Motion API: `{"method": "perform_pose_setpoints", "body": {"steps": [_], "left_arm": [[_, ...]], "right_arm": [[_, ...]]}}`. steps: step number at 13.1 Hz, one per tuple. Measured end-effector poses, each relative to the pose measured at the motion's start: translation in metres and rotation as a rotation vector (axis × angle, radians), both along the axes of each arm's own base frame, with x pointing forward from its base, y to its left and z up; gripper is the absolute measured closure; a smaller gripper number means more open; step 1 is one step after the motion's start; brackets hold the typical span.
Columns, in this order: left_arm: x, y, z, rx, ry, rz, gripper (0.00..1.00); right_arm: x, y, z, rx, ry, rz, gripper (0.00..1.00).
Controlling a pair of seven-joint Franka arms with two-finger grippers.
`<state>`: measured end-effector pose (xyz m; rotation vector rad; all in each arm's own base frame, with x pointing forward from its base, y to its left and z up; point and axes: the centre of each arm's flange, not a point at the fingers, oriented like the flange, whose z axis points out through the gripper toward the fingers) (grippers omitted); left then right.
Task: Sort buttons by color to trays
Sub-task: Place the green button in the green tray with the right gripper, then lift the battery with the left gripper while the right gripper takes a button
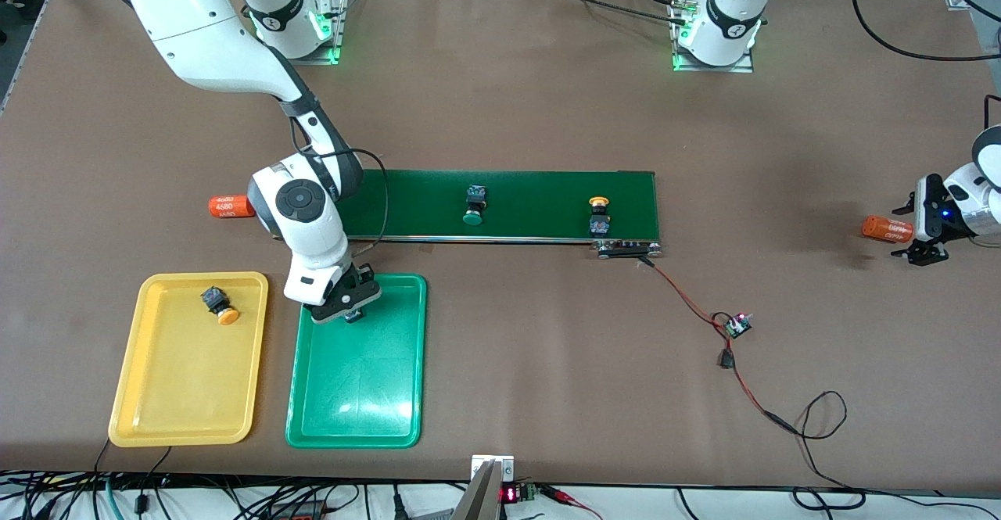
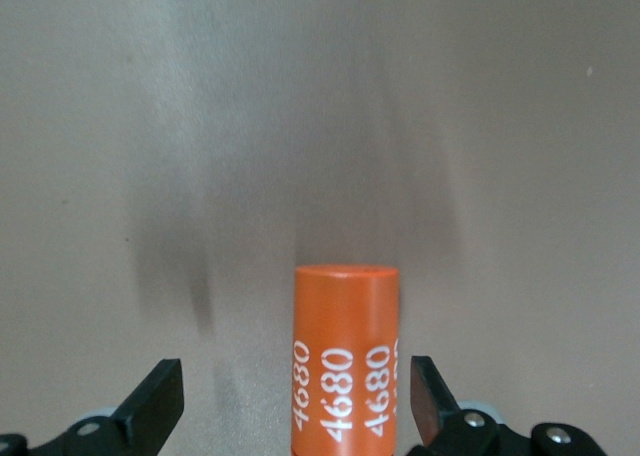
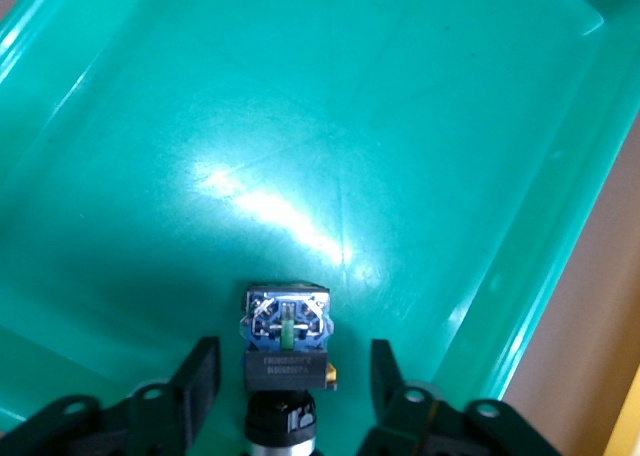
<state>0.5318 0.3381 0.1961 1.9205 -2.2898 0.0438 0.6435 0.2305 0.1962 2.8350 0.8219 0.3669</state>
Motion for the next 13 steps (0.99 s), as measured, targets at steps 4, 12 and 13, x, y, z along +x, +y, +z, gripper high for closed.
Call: {"method": "perform_pose_setpoints", "body": {"steps": [4, 12, 13], "left_arm": [[-0.019, 0.018, -0.012, -0.014, 0.015, 0.023, 0.00], [-0.029, 0.015, -0.023, -0.035, 0.034, 0.023, 0.22], [-0.029, 0.014, -0.023, -0.035, 0.033, 0.022, 0.34]], "right_arm": [[-0.001, 0.002, 0.005, 0.015, -0.008, -0.055, 0.00], [-0.042, 0.047, 0.076, 0.036, 0.173, -0.351, 0.00], [-0.045, 0.050, 0.081, 0.049, 0.192, -0.371, 0.00]]}}
